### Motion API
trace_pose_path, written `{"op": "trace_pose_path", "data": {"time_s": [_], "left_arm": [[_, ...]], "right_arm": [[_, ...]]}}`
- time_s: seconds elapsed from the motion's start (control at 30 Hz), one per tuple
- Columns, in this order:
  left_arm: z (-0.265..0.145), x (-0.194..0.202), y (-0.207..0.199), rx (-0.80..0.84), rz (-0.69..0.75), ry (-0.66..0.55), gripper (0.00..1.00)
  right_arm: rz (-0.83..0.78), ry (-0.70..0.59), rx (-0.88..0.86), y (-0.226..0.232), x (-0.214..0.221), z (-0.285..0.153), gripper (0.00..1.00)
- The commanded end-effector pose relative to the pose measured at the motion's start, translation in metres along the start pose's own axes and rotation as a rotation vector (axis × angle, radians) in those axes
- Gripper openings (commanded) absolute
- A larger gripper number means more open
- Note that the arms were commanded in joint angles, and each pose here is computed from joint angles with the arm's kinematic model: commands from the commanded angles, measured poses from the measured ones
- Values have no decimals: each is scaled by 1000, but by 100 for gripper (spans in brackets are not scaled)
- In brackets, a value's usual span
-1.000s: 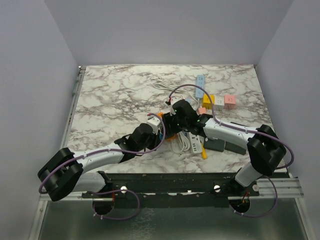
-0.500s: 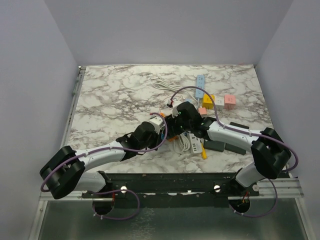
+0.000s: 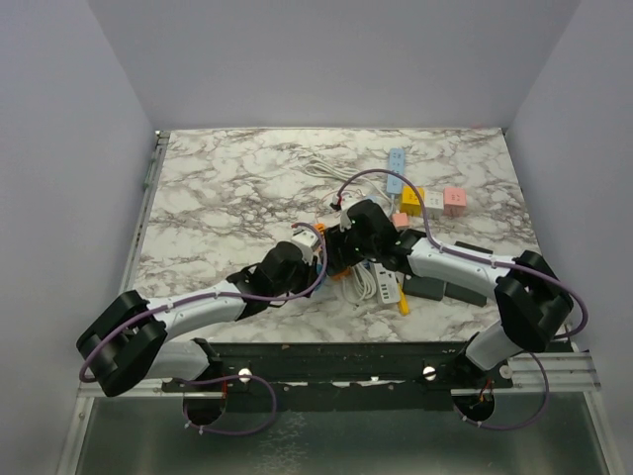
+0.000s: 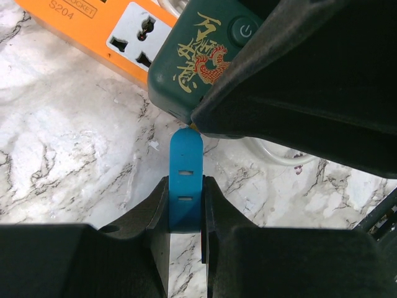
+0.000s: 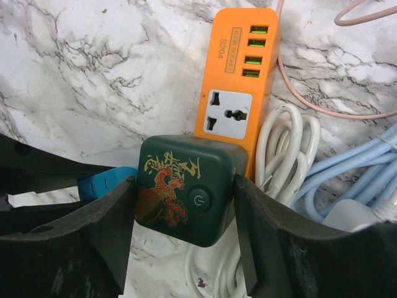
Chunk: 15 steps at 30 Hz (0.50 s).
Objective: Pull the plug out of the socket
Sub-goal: Remove the plug from the socket.
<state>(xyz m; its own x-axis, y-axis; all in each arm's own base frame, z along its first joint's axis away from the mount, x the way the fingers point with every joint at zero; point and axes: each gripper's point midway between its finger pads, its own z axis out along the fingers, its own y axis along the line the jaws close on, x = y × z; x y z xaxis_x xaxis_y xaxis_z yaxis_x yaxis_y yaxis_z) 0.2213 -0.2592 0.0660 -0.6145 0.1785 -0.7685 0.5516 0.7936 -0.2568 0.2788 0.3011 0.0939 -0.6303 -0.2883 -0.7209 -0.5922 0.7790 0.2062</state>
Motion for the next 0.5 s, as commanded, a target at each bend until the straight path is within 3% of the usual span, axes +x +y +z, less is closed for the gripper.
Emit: {"op": "trace_pose_path", "data": {"time_s": [0.0,0.47], "left_arm": [[-10,28,11,-27,-56,70,0],[-13,24,8,-22,-90,60,0]], "right_arm": [[10,138,209,-49,36,2,30],[13,141,187,-49,36,4,29]]}}
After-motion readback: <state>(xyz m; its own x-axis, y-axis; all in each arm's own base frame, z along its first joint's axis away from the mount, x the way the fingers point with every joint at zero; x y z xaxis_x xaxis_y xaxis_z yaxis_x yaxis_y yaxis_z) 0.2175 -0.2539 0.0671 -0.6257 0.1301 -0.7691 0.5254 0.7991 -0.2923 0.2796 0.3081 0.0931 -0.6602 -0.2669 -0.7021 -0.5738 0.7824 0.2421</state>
